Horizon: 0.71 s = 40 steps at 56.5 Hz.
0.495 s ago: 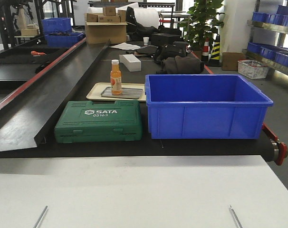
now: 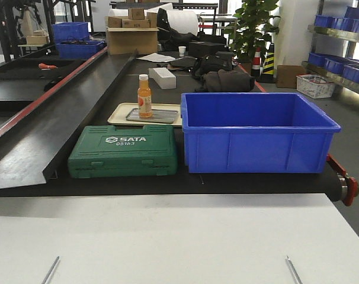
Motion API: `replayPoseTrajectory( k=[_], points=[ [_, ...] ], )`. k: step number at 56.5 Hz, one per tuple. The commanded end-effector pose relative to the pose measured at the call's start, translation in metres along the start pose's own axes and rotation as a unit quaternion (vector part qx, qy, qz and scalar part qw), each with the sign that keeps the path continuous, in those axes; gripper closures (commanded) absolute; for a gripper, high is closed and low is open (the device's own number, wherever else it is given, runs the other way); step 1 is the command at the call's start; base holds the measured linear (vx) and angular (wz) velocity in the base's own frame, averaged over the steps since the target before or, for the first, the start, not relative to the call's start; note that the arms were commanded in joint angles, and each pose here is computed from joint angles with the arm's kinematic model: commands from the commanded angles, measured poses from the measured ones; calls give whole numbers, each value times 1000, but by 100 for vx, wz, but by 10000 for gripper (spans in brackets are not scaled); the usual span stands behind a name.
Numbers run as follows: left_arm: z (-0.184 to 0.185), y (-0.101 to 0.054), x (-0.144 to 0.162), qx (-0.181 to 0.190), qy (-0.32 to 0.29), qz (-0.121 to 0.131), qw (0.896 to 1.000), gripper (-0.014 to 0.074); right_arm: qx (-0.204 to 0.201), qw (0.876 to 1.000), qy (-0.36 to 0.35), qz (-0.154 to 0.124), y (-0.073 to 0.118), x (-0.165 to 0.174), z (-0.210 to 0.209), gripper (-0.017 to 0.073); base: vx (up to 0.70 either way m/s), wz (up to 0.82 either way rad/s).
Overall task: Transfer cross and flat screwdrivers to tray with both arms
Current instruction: 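Lower both grippers toward the two green-handled screwdrivers on the table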
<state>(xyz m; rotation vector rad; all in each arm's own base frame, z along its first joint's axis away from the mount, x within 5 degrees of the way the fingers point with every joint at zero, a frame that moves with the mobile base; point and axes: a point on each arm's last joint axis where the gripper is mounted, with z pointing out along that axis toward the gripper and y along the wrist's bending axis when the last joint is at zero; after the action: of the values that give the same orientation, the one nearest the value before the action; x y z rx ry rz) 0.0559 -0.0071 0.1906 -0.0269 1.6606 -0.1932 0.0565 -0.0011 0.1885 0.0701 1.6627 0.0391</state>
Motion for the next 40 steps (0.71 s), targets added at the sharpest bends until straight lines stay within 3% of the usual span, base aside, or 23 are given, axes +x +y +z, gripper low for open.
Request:
replayPoseTrajectory(
  k=[1, 21, 27, 32, 40],
  points=[
    [-3, -2, -20, 6, -76, -5, 997, 599, -1, 999, -39, -5, 0, -6, 0, 567, 0, 0],
    [-6, -1, -32, 5, -143, -6, 990, 599, -2, 999, -45, -5, 0, -7, 0, 567, 0, 0],
    [-10, -2, -44, 6, -201, -6, 980, 599, -4, 997, -71, -5, 1, -11, 0, 567, 0, 0],
    [-15, -2, -54, 5, -257, -7, 966, 597, -13, 989, -148, 1, 2, -27, -4, 567, 0, 0],
    [-23, -5, -75, 10, -286, -7, 958, 588, -16, 983, -184, 2, 5, -64, -9, 567, 0, 0]
  ],
)
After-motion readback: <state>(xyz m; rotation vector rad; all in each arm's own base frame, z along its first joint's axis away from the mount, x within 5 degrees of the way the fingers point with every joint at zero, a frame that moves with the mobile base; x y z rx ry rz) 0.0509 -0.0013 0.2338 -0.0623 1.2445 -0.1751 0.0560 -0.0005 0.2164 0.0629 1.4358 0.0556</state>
